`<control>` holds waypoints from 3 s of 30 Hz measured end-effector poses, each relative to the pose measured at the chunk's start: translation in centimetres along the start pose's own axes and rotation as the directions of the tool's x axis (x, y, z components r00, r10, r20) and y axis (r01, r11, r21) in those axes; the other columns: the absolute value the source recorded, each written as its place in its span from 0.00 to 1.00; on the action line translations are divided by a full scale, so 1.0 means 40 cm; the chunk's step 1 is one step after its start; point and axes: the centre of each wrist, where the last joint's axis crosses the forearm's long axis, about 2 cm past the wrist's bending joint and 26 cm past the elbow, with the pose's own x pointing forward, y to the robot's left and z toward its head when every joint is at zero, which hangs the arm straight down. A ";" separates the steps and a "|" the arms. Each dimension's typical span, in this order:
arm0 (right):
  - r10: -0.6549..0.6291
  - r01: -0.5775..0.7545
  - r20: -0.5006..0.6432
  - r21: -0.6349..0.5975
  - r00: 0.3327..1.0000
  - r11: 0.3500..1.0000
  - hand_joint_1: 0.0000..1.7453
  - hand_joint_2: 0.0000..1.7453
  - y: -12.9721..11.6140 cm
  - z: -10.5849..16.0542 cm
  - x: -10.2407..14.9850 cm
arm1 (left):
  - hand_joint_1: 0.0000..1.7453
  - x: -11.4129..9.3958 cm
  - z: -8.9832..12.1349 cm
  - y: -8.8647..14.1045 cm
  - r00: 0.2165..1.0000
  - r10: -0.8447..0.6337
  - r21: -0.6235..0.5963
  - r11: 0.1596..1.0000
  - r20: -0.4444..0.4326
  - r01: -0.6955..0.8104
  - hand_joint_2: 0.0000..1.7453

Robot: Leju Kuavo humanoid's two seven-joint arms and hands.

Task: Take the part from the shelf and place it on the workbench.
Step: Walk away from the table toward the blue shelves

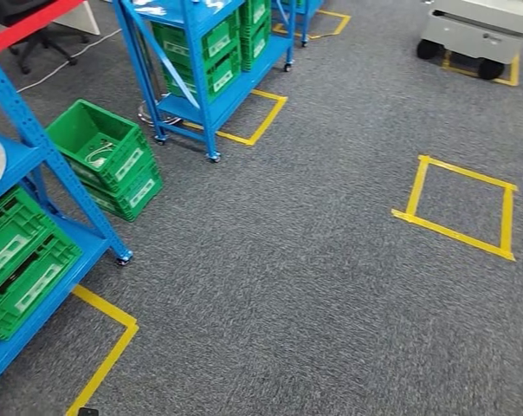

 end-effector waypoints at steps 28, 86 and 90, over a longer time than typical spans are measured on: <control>0.002 -0.002 0.002 0.000 1.000 1.000 0.00 0.00 0.000 0.000 0.001 | 0.00 0.004 0.000 -0.001 1.000 0.004 -0.005 1.000 -0.006 -0.004 0.00; 0.020 -0.020 0.011 -0.004 1.000 1.000 0.00 0.00 -0.003 -0.001 0.004 | 0.00 -0.002 0.008 -0.017 1.000 0.003 -0.045 0.999 -0.025 -0.004 0.00; 0.021 -0.021 0.006 -0.003 1.000 1.000 0.00 0.00 -0.002 0.000 -0.001 | 0.00 -0.005 0.008 -0.017 0.999 0.000 -0.048 0.999 -0.033 -0.002 0.00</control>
